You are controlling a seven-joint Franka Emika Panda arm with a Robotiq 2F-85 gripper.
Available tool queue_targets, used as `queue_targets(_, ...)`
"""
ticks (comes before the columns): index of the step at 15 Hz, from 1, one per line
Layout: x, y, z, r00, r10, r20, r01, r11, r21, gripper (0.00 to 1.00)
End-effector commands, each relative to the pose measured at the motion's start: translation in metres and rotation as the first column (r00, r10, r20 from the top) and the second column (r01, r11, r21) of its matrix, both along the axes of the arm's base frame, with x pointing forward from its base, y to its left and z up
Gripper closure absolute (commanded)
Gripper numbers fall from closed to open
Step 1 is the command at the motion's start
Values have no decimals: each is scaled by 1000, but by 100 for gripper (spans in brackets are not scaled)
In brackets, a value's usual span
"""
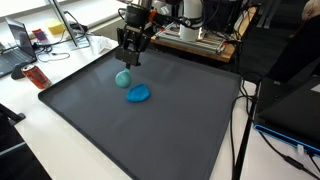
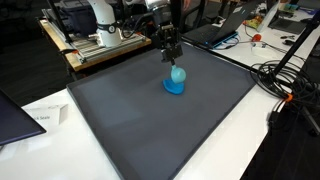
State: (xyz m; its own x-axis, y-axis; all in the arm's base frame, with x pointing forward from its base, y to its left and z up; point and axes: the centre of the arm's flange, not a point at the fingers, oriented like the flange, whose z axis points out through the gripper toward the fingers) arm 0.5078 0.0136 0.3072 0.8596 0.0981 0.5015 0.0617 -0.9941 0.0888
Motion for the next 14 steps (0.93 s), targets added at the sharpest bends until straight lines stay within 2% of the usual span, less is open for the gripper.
queue_targets(1,1,34,0,999,-33,7,33,999,-31,78)
queue_targets(4,7,55,1,999,-49,9,49,996,-76,78)
queue_targets(9,15,107,0,991,-127,-36,119,979,-165,78)
queue_targets(14,16,155,5,972,-211,-102,186,960,-208,78)
